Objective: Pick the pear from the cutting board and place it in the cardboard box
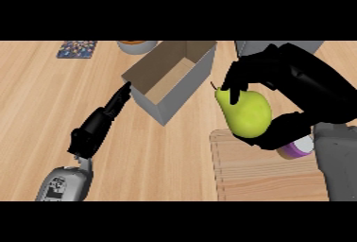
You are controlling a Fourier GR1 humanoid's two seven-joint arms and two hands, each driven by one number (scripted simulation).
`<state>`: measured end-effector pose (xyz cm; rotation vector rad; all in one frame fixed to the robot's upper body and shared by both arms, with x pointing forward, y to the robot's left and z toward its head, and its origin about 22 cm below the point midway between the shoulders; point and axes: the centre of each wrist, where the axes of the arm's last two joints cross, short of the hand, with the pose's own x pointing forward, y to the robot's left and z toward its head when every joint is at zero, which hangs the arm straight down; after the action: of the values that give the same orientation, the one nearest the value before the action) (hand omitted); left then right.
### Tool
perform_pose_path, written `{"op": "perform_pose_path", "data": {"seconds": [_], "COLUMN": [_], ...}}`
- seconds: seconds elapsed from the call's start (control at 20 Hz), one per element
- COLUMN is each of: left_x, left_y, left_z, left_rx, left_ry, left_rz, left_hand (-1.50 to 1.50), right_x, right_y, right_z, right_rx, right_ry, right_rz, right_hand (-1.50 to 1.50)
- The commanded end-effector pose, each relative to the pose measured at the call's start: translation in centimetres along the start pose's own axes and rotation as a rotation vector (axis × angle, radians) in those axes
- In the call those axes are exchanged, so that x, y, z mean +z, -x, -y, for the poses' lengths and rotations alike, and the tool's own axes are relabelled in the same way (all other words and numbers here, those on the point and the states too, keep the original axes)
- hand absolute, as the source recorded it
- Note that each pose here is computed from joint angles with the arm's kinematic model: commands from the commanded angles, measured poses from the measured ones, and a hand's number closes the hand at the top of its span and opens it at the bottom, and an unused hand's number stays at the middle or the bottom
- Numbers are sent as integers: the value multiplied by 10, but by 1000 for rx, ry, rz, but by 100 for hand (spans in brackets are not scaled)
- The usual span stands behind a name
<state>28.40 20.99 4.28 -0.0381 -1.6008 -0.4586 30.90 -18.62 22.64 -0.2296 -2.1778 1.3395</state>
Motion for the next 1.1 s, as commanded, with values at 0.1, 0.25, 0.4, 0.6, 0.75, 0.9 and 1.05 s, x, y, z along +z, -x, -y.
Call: {"op": "perform_pose_path", "data": {"seconds": [0.1,0.25,0.4,0.6,0.75,0.9,1.05], "left_x": [8,3,-6,-4,0,6,7], "left_y": [4,-1,-9,10,7,-6,-9], "left_z": [-11,-14,7,6,6,11,5], "left_rx": [16,21,-2,9,15,3,2], "left_ry": [15,15,-6,7,25,32,14], "left_rz": [-15,1,4,1,2,4,16], "left_hand": [0,0,0,0,0,0,0], "right_x": [-51,-68,-93,-111,-128,-126,-153], "right_y": [6,24,22,20,42,55,43], "right_z": [-4,-8,-21,-23,-26,-60,-71], "right_rx": [-29,-58,-59,-1,51,110,108], "right_ry": [-14,8,12,36,38,-10,-33], "right_rz": [-32,-51,-69,-84,-103,-96,-109], "right_hand": [150,150,150,150,150,150,150]}}
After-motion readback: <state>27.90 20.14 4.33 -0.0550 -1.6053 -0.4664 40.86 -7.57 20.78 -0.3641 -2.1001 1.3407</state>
